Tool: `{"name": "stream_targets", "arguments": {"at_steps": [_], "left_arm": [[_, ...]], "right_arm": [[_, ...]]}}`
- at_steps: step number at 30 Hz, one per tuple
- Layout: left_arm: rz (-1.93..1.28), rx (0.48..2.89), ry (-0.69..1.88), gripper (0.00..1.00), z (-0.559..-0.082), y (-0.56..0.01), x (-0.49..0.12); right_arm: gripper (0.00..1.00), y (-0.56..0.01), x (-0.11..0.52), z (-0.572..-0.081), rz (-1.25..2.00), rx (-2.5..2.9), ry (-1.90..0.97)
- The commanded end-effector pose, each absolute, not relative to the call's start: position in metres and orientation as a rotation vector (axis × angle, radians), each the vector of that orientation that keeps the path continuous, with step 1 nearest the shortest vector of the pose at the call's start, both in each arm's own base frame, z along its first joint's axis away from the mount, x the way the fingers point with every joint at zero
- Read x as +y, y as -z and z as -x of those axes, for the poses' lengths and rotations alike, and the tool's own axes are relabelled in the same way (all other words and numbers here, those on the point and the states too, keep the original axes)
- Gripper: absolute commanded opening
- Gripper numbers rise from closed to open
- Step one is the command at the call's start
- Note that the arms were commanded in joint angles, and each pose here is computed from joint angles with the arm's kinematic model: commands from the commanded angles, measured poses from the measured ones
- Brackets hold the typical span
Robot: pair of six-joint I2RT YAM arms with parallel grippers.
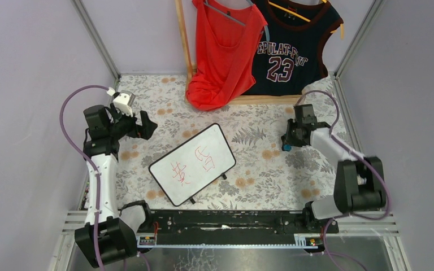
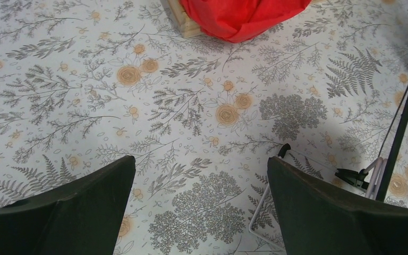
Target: Erase the whiteboard
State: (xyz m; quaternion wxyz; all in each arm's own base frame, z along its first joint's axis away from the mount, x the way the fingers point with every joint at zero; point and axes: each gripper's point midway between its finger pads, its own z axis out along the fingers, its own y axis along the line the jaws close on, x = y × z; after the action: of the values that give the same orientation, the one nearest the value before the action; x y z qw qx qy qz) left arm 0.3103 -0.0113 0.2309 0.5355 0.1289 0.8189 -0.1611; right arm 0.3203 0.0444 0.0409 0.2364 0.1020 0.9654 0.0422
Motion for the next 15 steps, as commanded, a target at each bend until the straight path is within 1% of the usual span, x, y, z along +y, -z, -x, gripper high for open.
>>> {"name": "stream_targets", "arguments": {"at_steps": [1, 4, 8, 11, 15], "left_arm": [[-0.354, 1.934, 0.443, 0.94, -0.312, -0.239, -0.018], [-0.383, 1.941, 0.477, 0.94, -0.313, -0.236, -0.021], [-0.464, 1.955, 0.507, 0.91, -0.311, -0.228, -0.026], [-0.547, 1.963, 0.543, 0.89, -0.308, -0.227, -0.030], [-0.639, 1.985, 0.607, 0.87, -0.306, -0.231, -0.035]], "right_arm": [[0.00, -0.108, 0.083, -0.317, -0.152, 2.417, -0.247], [0.00, -0.139, 0.101, -0.296, -0.100, 2.311, -0.271], [0.00, -0.177, 0.137, -0.263, -0.053, 2.116, -0.494], [0.00, -0.186, 0.152, -0.241, -0.043, 2.026, -0.619], [0.00, -0.167, 0.164, -0.227, 0.030, 2.096, -0.613]]}}
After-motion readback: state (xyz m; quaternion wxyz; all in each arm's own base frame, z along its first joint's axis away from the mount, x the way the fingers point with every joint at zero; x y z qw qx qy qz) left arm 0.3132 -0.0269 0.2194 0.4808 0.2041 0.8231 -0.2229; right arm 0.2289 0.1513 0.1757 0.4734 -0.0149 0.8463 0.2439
